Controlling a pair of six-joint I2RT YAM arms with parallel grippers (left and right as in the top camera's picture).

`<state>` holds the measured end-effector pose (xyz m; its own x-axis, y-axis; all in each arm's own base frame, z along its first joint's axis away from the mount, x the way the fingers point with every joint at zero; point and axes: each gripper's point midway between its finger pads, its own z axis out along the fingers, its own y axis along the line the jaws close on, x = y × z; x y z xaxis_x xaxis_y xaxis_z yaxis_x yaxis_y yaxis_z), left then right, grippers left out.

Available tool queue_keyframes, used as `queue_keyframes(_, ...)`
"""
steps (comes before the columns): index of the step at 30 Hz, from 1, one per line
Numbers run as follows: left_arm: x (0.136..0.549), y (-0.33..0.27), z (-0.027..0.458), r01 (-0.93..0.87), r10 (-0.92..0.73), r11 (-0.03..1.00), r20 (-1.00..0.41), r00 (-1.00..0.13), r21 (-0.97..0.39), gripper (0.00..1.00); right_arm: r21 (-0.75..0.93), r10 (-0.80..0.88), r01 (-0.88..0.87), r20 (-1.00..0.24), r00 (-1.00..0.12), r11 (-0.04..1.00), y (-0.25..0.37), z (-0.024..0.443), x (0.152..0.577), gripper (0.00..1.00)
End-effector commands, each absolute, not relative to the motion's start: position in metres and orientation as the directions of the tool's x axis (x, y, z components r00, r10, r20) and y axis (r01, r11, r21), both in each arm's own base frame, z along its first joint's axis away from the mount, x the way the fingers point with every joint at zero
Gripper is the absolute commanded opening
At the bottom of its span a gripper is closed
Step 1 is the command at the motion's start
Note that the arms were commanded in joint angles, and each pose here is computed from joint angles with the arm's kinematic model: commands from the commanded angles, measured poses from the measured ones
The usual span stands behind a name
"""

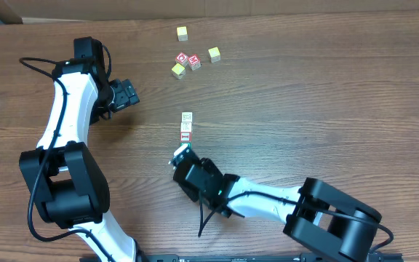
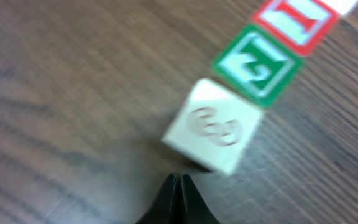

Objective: Flip 5 blocks

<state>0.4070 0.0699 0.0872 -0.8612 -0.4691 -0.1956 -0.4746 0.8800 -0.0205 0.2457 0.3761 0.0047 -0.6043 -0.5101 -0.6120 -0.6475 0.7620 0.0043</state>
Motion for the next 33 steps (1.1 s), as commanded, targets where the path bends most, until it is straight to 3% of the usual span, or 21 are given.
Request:
queue_keyframes(1,0.41,0.071,0.098,-0.474,-0.465,0.88,-0.228,-0.855,-0.017,1.0,0.113,-0.447,-0.625,-0.602,-0.661,0.772,0.385,0.007,0.249,0.04)
queue_keyframes(33,0.41,0.071,0.098,-0.474,-0.465,0.88,-0.228,-0.855,-0.017,1.0,0.204,-0.377,-0.63,-0.65,-0.659,0.749,0.403,0.025,0.254,0.04)
